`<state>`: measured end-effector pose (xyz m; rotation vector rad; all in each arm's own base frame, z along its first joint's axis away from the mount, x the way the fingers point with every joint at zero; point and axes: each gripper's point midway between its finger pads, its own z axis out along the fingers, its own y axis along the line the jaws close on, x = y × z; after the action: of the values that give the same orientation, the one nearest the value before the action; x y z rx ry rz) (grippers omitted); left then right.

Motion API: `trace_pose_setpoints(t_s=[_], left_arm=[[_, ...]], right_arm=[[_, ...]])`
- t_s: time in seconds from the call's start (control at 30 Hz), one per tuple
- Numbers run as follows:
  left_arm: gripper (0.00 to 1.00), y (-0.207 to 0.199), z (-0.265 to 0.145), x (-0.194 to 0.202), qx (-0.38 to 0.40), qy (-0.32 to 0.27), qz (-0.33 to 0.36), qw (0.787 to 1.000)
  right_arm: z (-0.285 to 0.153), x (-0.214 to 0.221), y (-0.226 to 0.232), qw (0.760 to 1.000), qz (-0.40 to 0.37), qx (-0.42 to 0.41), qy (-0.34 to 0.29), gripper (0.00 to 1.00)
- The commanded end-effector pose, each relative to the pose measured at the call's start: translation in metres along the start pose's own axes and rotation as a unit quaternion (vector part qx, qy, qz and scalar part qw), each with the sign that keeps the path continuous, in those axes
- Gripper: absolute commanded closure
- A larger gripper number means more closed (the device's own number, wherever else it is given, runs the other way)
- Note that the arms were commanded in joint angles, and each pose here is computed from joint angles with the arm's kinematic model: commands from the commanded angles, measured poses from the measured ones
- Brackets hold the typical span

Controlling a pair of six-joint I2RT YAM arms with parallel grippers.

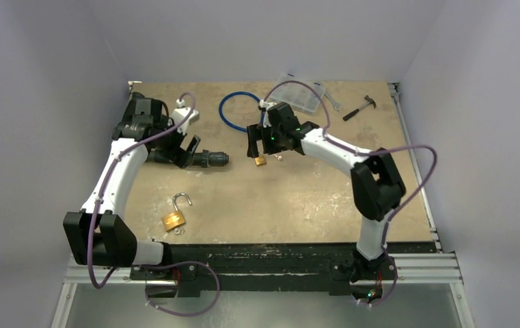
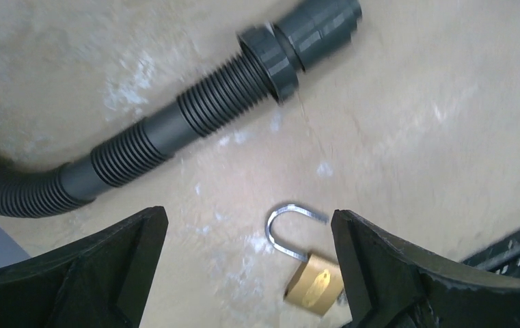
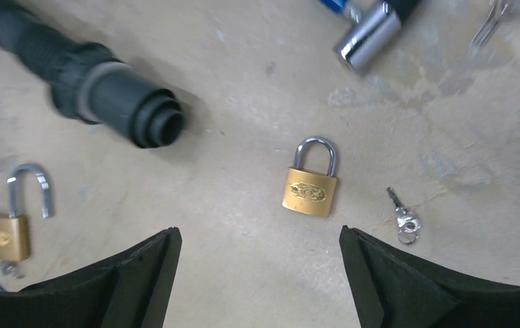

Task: Lock with the key
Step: Place the lock at the center of the board, then move the lock to the center of the board.

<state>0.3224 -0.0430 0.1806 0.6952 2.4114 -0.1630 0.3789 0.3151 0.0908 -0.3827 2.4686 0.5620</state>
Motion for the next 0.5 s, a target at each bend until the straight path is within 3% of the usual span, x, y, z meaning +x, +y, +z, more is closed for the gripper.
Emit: trace_pose_setpoints(t_s=[0.0, 0.1, 0.23, 0.47], left_arm=[[0.00, -0.018, -0.010, 0.058, 0.063, 0.086, 0.105, 0.989], [0.00, -0.038, -0.016, 0.099, 0.123, 0.137, 0.151, 0.971], [0.00, -0.033, -0.017, 0.134, 0.111, 0.180, 0.202, 0.956], [0.04, -0.036, -0.011, 0.183, 0.118, 0.238, 0.232, 0.936]], right_arm=[[-0.060, -0.045, 0.026, 0.989, -0.073, -0.073, -0.106, 0.02], [-0.083, -0.047, 0.025, 0.983, -0.090, -0.084, -0.140, 0.01], [-0.106, -0.052, 0.018, 0.975, -0.097, -0.086, -0.181, 0.01], [-0.112, -0.042, 0.011, 0.971, -0.099, -0.104, -0.194, 0.01]])
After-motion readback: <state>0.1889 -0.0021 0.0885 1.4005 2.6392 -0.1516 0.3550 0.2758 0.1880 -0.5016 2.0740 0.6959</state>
